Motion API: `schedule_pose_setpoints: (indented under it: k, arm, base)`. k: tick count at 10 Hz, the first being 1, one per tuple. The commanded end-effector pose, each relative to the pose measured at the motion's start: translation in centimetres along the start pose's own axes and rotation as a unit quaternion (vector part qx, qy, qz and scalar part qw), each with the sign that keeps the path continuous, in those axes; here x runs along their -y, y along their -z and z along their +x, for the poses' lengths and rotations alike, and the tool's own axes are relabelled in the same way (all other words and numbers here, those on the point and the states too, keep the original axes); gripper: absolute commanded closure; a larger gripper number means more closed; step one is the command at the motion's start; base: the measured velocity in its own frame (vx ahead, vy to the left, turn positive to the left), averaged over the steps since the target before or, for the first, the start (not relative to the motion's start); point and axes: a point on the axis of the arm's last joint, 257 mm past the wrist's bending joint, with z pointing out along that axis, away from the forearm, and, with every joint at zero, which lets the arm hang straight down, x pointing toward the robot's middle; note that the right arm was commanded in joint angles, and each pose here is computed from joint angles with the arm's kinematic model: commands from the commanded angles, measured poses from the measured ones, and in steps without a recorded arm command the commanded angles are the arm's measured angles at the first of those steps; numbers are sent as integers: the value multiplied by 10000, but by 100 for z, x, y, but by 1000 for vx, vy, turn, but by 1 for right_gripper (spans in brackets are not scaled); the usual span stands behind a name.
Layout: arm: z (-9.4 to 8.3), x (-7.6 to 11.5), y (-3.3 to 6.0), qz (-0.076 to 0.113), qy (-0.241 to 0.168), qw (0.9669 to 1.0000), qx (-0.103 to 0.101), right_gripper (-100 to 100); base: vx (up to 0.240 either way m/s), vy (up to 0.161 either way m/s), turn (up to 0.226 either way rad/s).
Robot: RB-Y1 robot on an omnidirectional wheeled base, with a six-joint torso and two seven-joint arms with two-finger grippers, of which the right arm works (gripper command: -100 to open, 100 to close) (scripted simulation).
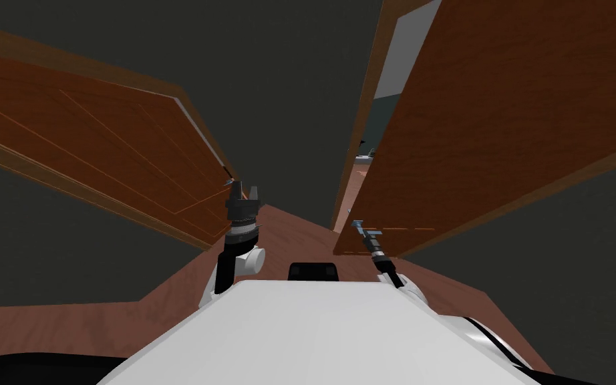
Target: Pull the door open
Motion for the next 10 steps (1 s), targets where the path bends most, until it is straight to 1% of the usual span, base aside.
schedule_pose_setpoints:
  k: [1, 2, 3, 4, 5, 7, 8, 9, 10]
  arm:
    - [-33, -2, 94, -11, 7, 10000, -54, 100]
    - [-42, -3, 124, -14, 8, 10000, -72, 100]
    - [-42, -3, 124, -14, 8, 10000, -72, 100]
    - [-53, -4, 156, -18, 10, 10000, -91, 100]
    - [-75, -7, 225, -24, 13, 9999, -133, 100]
    - [-117, -15, 373, -32, 15, 9997, -226, 100]
    - [-127, -17, 408, -34, 15, 9997, -249, 100]
    - [-144, -22, 474, -35, 14, 9996, -292, 100]
    - [-151, -24, 503, -36, 13, 9995, -311, 100]
  base:
    - [-134, -48, 158]
    - [-169, -79, 156]
    - [-103, -49, 34]
    - [-62, -18, 38]
    - [-97, -37, 145]
    - [-175, -75, 178]
    - [-176, -60, 127]
    - [-143, -63, 120]
    - [-147, -57, 100]
